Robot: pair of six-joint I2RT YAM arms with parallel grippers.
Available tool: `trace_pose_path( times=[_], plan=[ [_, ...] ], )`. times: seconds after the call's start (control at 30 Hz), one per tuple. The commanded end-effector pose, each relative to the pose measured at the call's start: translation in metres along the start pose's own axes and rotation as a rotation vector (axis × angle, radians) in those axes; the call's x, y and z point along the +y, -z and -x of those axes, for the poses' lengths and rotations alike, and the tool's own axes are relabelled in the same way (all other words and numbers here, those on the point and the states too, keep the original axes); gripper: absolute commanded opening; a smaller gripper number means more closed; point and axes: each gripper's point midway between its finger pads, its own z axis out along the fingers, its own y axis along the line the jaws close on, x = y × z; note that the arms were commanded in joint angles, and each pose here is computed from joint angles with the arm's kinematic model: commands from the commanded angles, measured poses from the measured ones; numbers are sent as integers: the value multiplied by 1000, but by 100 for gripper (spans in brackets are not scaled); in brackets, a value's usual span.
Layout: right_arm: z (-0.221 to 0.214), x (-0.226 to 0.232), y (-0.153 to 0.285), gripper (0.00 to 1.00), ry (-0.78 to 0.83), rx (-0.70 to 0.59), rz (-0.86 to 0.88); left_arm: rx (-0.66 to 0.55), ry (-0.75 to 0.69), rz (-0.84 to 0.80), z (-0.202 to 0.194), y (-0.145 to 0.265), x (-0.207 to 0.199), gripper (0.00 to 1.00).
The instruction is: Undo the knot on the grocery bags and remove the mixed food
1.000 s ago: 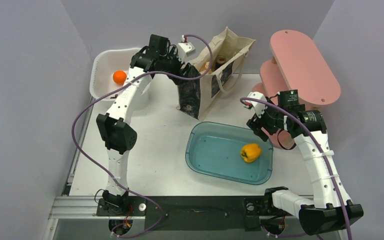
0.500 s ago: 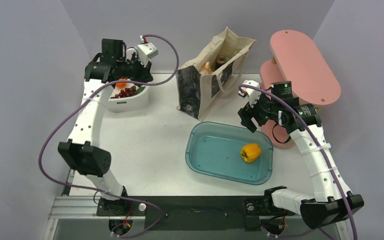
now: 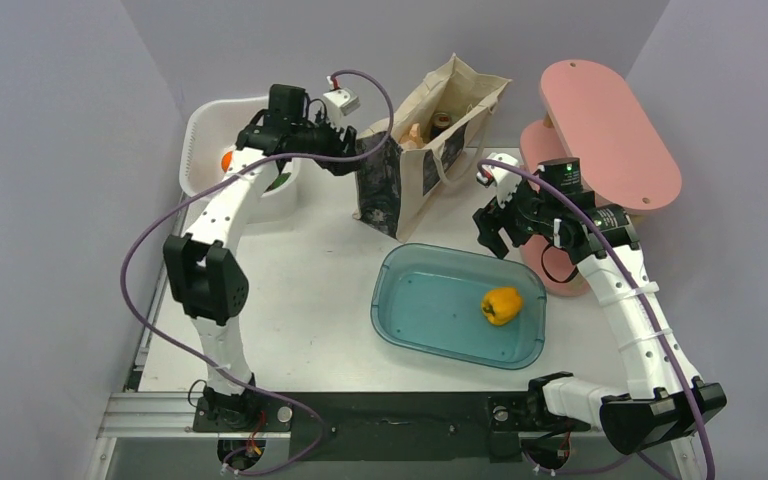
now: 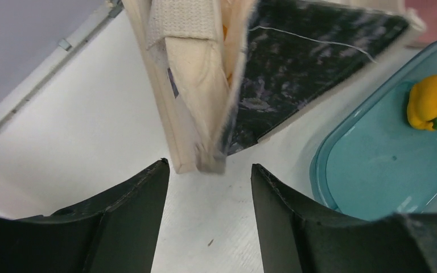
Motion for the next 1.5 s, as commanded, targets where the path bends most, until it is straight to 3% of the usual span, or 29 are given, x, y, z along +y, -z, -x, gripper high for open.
trace_pose_path(
  times=[0.0, 0.1, 0.13, 0.17, 0.23, 0.4, 0.47, 0.57, 0.6, 0.63, 0.67, 0.7, 0.83, 0.9, 0.93, 0.97, 1.17, 1.3, 1.37, 1.47],
  plan=[
    [15, -8, 5, 71, 18, -47, -47, -120, 77, -61, 39, -25, -4, 53],
    [11, -10, 2, 71, 20, -33, -50, -130, 160, -97, 38, -42, -6, 53],
    [11, -10, 2, 71, 23, -31, -51, -143, 160, -101, 40, -43, -5, 45],
    [11, -11, 0, 71, 22, -29, -51, -142, 168, -109, 38, -44, -6, 15],
    [12, -13, -2, 70, 22, -30, -52, -142, 197, -102, 36, -36, -4, 0],
    [16, -13, -5, 70, 10, -42, -47, -122, 255, -118, 13, 27, 15, 0],
    [15, -11, -7, 70, 3, -43, -36, -72, 150, -105, -6, 61, 18, 0],
    [14, -5, -10, 70, -6, -46, -15, 63, 114, -124, -44, 110, 0, 0],
    [13, -2, -12, 70, -6, -44, -6, 83, 26, -127, -55, 124, 4, 0],
    [12, 0, -12, 70, -9, -43, -1, 150, 70, -156, -76, 144, -7, 0],
    [11, 3, -14, 70, -8, -39, 7, 180, -26, -181, -88, 153, -8, 0],
    [10, 5, -14, 70, -10, -40, 12, 230, 6, -208, -104, 171, -18, 0],
    [9, 14, -16, 70, -5, -40, 37, 324, -68, -114, -152, 220, -12, 1],
    [11, 18, -16, 71, 3, -44, 46, 370, -132, -58, -167, 240, -13, 24],
    [12, 19, -16, 71, 4, -45, 49, 359, -147, -16, -160, 248, -14, 39],
    [14, 20, -16, 71, 6, -48, 52, 336, -134, 22, -148, 253, -15, 44],
    [36, 25, -23, 71, 12, -94, 81, 74, -46, 248, -47, 278, 1, 48],
    [56, 27, -29, 71, 10, -138, 92, -94, -61, 244, 6, 288, -16, 50],
    [64, 27, -32, 71, 8, -151, 96, -107, -79, 216, 16, 282, -32, 50],
    [75, 27, -34, 71, -3, -176, 100, -26, -99, 117, 4, 245, -61, 44]
  ],
)
